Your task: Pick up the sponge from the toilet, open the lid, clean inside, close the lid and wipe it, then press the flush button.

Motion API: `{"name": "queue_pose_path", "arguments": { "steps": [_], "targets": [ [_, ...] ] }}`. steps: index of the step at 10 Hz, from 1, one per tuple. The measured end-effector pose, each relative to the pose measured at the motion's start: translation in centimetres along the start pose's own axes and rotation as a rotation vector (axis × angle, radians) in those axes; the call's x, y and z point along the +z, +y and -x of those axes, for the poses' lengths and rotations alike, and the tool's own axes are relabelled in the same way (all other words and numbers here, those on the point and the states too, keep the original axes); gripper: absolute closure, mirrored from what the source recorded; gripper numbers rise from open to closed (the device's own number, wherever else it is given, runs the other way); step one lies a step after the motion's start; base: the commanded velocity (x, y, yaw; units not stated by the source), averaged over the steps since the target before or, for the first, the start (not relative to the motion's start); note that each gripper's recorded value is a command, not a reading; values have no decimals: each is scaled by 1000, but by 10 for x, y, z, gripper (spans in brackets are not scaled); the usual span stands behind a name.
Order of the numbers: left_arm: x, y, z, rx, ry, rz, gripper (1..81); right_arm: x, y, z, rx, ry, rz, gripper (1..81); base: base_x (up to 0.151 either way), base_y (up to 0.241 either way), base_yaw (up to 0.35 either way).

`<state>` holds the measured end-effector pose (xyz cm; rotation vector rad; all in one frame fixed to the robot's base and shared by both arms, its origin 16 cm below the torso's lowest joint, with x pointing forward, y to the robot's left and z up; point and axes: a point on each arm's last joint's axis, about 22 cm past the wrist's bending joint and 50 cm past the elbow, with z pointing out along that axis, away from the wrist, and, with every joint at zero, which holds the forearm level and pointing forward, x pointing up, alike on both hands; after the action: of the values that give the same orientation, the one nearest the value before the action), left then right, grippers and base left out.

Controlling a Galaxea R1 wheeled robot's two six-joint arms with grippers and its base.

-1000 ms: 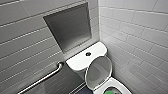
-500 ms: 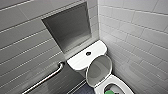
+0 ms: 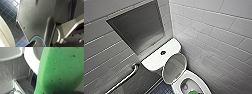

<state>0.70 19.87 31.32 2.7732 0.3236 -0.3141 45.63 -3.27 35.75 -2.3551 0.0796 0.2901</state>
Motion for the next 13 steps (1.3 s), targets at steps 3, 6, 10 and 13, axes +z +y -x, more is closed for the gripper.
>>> {"name": "queue_pose_path", "arguments": {
  "steps": [3, 6, 10, 13],
  "targets": [
    [-15, 8, -15, 28, 52, 12, 10, -26, -21, 15, -16, 25, 3, 811, 0, 0, 0],
    [-34, 17, -19, 48, 118, 33, 10, -55, -41, 42, -40, 43, 16, 811, 0, 0, 0],
    [-65, 37, -60, 49, 263, 112, 10, -109, 11, 78, -7, 91, 120, 811, 0, 0, 0],
    [-83, 41, -56, -16, 264, 142, 10, -131, 70, 122, 64, 81, 196, 811, 0, 0, 0]
  ]
}}
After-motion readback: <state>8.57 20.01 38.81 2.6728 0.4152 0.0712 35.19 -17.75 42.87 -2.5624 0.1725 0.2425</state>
